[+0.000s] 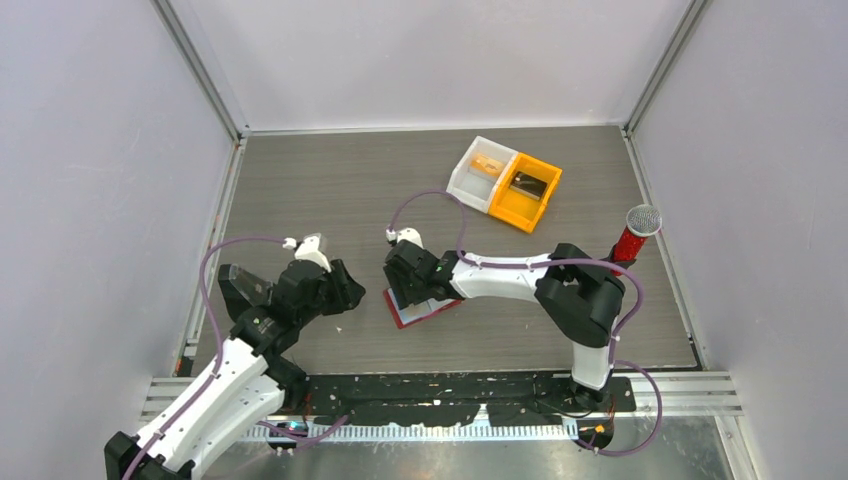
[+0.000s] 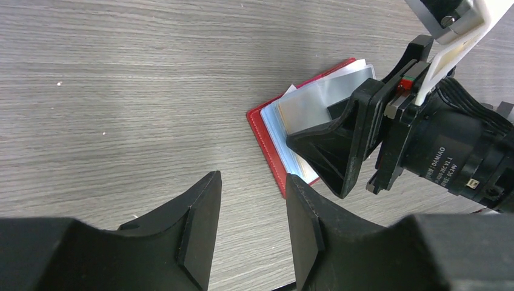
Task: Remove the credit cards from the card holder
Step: Remove the credit card from the card holder.
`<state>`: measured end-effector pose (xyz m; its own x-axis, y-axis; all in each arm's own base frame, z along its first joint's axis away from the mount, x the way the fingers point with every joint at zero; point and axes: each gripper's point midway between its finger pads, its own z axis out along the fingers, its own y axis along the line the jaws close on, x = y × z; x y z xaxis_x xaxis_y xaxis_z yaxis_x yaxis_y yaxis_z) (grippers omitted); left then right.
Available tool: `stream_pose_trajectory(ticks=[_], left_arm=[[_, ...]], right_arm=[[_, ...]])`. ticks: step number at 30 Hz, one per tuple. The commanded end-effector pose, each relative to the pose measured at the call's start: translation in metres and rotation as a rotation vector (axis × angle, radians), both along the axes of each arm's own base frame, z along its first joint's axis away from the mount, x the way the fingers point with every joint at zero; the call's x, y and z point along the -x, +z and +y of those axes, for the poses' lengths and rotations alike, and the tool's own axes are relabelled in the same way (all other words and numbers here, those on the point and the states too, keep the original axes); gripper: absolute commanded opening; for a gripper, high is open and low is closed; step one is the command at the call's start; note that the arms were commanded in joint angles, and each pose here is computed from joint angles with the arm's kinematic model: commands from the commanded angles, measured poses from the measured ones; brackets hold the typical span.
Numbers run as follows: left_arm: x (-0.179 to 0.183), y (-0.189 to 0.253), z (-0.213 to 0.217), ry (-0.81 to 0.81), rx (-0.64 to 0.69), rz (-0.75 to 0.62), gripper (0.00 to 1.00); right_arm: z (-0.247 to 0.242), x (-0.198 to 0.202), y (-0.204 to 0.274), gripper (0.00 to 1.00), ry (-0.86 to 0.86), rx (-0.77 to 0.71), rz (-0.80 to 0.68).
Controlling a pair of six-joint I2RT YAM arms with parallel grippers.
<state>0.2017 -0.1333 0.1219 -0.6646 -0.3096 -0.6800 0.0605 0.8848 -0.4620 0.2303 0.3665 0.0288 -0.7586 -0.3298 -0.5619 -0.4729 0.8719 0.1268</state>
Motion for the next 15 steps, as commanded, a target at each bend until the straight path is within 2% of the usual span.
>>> stream_pose_trajectory(ticks=[1, 10, 15], left_arm=[[-0.006, 0.005, -0.009, -0.016, 0.044, -0.018, 0.46], [-0.005, -0.018, -0.026, -0.053, 0.083, 0.071, 0.44], [-0.006, -0.027, -0.034, -0.064, 0.107, 0.111, 0.44]], right_arm=[[0.011, 0.004, 0.017, 0.53, -0.002, -0.104, 0.010], [0.018, 0.009, 0.028, 0.50, -0.001, -0.253, 0.072], [0.017, 0.013, 0.026, 0.58, 0.007, -0.308, 0.126]])
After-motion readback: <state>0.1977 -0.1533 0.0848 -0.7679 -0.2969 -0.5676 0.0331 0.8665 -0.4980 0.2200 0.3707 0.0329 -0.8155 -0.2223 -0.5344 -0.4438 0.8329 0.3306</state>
